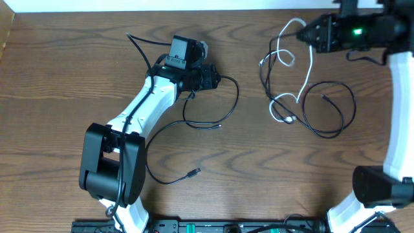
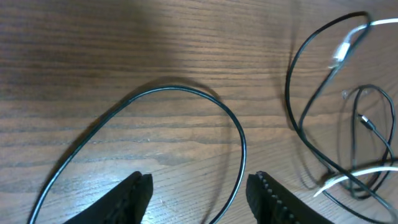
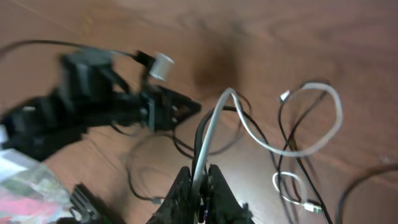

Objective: Untangle cables

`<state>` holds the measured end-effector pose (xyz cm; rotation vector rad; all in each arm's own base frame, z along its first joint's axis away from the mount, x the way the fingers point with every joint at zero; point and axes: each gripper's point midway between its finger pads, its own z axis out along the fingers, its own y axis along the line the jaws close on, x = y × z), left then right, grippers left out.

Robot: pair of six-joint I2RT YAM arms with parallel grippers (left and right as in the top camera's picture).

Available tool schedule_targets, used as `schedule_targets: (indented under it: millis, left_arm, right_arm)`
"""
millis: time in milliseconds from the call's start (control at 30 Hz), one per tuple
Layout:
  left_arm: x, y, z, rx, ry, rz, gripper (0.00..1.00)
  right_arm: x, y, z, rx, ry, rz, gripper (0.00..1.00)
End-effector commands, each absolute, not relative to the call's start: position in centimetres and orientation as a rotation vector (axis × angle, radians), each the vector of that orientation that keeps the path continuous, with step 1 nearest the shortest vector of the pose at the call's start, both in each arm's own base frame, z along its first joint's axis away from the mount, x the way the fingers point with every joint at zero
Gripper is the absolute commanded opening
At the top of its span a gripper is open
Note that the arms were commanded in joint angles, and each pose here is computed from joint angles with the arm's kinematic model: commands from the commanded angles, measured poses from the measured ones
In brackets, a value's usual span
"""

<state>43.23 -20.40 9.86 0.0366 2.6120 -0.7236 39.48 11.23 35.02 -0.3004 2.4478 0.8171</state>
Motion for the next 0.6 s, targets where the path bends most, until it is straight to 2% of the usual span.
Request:
schedule_targets:
  millis: [0, 367, 567]
  left_arm:
    - [43.3, -20.5, 9.2, 0.057, 2.615, -0.703, 0.60]
    - [43.9, -26.6, 11.8, 0.228, 2.439, -0.789, 0.68]
    - [44.9, -29.8, 10.5, 0.211, 2.383, -0.862, 0.69]
  right_arm:
    - [39.2, 11.6, 33.9, -0.377, 2.465, 0.782, 0.01]
    - [37.4, 14.6, 33.7, -0.583, 2.443, 0.827, 0.01]
    - [37.2, 14.5, 33.6, -0.582, 2.450, 0.829, 0.01]
